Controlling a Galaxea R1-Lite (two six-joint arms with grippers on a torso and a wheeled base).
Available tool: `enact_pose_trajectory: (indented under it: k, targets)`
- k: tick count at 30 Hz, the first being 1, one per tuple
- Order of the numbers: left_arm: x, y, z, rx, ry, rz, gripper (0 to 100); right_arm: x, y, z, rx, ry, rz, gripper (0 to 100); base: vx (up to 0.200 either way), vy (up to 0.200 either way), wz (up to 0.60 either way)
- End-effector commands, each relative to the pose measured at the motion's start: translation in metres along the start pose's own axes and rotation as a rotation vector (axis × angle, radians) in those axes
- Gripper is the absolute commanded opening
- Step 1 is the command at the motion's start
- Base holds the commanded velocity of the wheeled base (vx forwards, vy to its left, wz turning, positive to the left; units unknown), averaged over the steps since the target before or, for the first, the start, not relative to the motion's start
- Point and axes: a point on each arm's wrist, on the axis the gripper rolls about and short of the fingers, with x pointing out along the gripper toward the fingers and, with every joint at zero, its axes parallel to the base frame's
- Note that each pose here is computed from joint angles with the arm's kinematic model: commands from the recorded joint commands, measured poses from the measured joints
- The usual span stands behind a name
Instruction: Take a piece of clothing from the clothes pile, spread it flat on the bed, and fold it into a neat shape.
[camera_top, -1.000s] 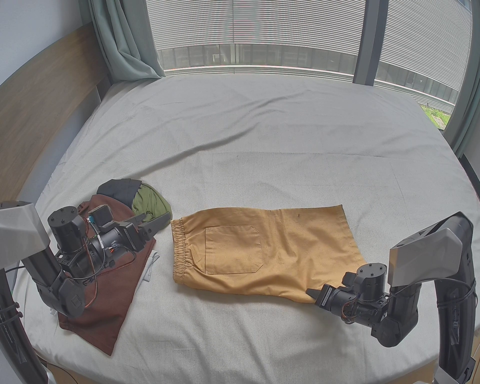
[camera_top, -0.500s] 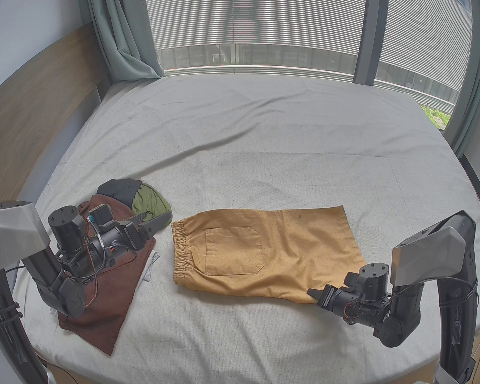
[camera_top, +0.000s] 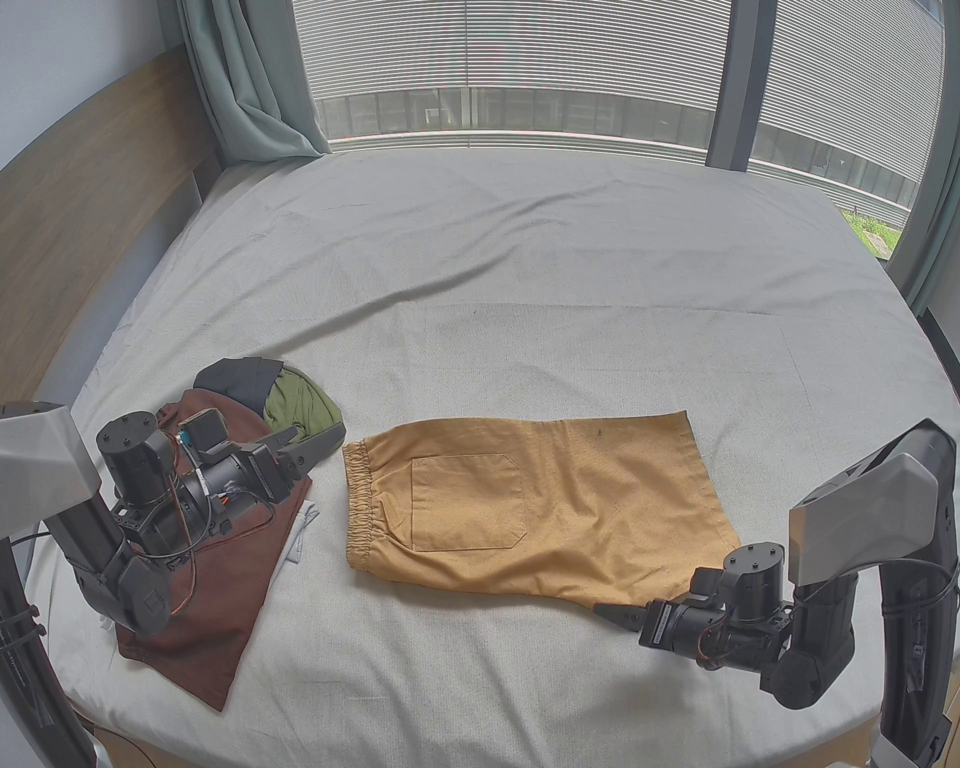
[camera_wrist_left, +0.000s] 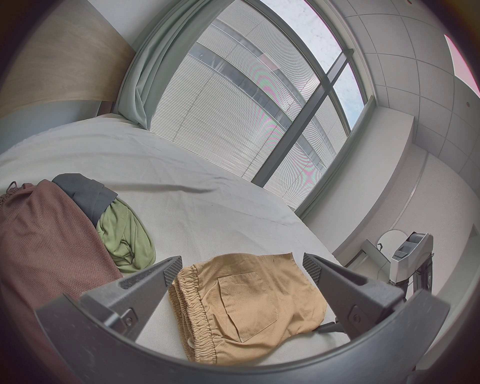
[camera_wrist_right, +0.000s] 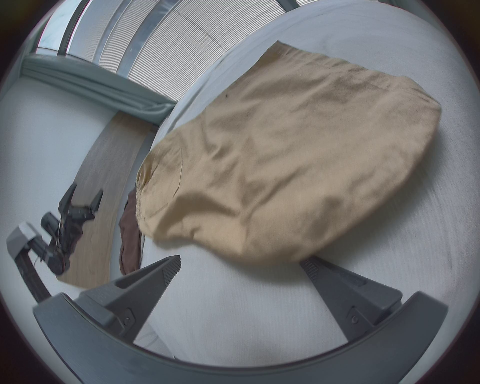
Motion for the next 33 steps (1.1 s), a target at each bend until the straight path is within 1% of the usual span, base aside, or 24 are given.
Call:
enact_pose_trajectory:
  k: [1,7,9,11,12,13,16,17,19,24,28,33]
  targets:
    - [-0.001,0.001,0.000,-0.001,0.000,0.003,100,-0.020,0.009,-0.012,-0.055,0.069,0.022,100,0.000,0.000,0.00]
    - [-0.001,0.000,0.000,0.000,0.002,0.002,100,-0.033,0.024,-0.013,-0.081,0.078,0.074,100,0.000,0.000,0.00]
    - [-0.001,0.000,-0.001,-0.001,0.003,0.002,100,-0.038,0.032,-0.013,-0.095,0.079,0.110,100,0.000,0.000,0.00]
    - [-0.001,0.000,-0.001,-0.002,0.004,0.003,100,-0.039,0.033,-0.013,-0.097,0.079,0.114,100,0.000,0.000,0.00]
    - [-0.001,0.000,-0.001,0.000,0.005,0.001,100,-0.044,0.044,-0.010,-0.116,0.073,0.176,100,0.000,0.000,0.00]
    - [-0.001,0.000,-0.001,0.000,0.005,0.001,100,-0.046,0.048,-0.008,-0.121,0.068,0.198,100,0.000,0.000,0.00]
    - [-0.001,0.000,-0.001,0.000,0.005,0.001,100,-0.052,0.060,-0.001,-0.138,0.033,0.256,100,0.000,0.000,0.00]
    - [-0.001,0.000,-0.001,0.000,0.005,0.001,100,-0.053,0.060,0.000,-0.138,0.030,0.258,100,0.000,0.000,0.00]
    - [-0.001,0.000,-0.001,-0.001,0.006,0.002,100,-0.059,0.068,0.007,-0.152,0.008,0.314,100,0.000,0.000,0.00]
    - [-0.002,0.000,-0.001,0.001,0.006,0.002,100,-0.074,0.081,0.020,-0.176,-0.036,0.402,100,0.000,0.000,0.00]
    - [-0.002,-0.001,-0.003,-0.001,0.014,0.002,100,-0.082,0.089,0.030,-0.191,-0.074,0.461,100,0.000,0.000,0.00]
    - [-0.003,-0.002,-0.005,-0.003,0.026,-0.015,100,-0.094,0.092,0.041,-0.200,-0.116,0.498,100,0.000,0.000,0.00]
